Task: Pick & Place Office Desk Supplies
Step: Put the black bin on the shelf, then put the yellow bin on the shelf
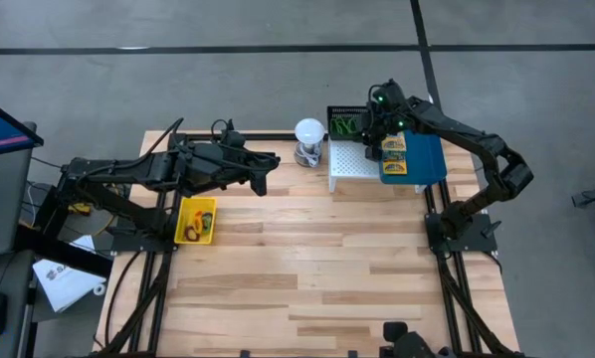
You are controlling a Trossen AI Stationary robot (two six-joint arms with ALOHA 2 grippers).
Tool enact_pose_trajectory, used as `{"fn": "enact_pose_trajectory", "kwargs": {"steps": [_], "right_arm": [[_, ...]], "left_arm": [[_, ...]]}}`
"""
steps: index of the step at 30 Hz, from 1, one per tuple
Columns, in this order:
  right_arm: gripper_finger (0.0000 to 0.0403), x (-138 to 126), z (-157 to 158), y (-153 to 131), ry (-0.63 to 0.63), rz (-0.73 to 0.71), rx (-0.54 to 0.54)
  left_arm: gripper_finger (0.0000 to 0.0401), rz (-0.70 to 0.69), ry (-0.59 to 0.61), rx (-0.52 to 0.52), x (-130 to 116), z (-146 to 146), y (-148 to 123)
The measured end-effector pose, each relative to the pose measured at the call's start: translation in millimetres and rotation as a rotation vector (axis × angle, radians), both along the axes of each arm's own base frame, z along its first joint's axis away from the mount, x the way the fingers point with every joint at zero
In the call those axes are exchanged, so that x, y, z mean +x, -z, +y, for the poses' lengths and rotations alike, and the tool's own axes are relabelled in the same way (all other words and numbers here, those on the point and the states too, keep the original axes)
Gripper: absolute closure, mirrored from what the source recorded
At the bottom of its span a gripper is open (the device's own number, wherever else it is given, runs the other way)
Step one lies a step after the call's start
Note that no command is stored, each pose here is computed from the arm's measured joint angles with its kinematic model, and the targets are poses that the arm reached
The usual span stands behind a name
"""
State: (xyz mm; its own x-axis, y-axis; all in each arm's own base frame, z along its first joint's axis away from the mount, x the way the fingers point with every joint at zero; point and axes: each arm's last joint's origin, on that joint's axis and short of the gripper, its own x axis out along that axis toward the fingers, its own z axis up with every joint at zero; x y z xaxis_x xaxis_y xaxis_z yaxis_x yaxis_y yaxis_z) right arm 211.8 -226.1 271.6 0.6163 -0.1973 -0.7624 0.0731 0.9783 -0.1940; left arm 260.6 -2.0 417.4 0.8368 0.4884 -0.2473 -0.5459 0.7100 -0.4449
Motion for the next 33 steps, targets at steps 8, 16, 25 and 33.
{"fn": "enact_pose_trajectory", "kwargs": {"steps": [8,16,25,33], "right_arm": [[0.0337,2.2,-1.8,-1.9,0.025,-0.014,-0.028],[0.0337,0.8,0.1,-8.9,0.033,-0.037,-0.053],[0.0336,-4.4,6.1,-17.5,0.03,-0.048,-0.061],[0.0336,-8.1,19.1,-33.3,0.036,-0.093,-0.072]], "left_arm": [[0.03,0.0,0.0,0.0,0.0,0.0,0.0],[0.03,0.0,0.0,0.001,0.0,0.0,0.0],[0.03,0.001,0.001,0.002,0.0,0.0,0.0],[0.03,0.005,0.001,0.002,-0.1,0.0,0.3]]}}
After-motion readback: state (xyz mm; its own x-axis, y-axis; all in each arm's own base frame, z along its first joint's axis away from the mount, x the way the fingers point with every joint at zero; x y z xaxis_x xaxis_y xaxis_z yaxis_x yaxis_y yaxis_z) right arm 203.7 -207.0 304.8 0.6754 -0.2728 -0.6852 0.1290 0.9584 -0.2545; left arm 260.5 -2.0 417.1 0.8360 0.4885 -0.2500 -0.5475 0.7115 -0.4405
